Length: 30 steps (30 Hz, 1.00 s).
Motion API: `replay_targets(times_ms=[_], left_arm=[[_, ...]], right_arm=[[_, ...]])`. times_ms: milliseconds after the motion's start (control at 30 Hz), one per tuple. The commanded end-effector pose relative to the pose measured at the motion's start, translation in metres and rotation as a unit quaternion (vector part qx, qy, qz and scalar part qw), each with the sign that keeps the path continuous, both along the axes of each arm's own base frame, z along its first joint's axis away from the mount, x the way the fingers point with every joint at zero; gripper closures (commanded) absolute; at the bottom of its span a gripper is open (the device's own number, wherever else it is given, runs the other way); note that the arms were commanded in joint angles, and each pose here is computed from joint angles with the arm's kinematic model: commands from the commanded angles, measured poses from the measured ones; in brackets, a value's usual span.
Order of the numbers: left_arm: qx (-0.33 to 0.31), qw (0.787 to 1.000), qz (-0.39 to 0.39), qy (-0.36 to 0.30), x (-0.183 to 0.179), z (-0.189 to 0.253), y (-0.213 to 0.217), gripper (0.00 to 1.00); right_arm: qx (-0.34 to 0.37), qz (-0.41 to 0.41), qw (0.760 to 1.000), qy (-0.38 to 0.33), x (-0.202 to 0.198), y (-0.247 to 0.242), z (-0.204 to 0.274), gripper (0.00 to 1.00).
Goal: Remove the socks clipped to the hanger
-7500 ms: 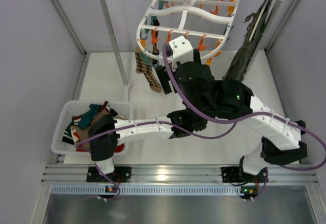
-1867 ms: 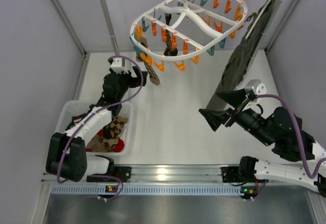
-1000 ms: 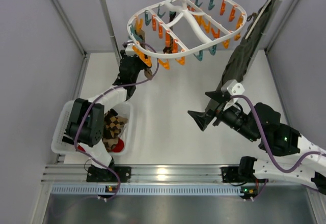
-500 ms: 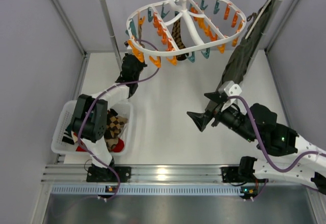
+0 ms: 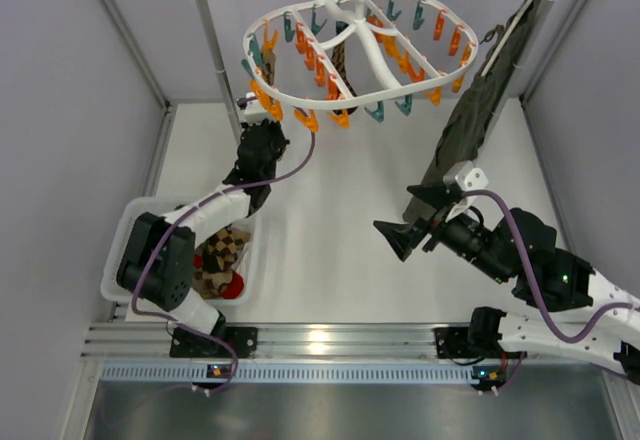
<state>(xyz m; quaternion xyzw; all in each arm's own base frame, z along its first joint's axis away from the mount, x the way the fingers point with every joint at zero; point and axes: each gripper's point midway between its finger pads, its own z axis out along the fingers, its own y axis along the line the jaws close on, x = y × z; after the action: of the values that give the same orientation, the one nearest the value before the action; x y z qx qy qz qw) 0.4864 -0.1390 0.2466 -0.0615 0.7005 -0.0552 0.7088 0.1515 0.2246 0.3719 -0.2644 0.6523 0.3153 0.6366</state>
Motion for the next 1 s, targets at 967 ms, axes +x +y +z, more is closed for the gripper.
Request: replay_targets(times_ms=[967], left_arm=[[-0.104,0.979,-0.134,-0.11,-0.215,0.065,-0.063,1.0]], right_arm=[[0.074,-0.026,0.997,0.021,-0.018,-0.059,0.061,0.0]])
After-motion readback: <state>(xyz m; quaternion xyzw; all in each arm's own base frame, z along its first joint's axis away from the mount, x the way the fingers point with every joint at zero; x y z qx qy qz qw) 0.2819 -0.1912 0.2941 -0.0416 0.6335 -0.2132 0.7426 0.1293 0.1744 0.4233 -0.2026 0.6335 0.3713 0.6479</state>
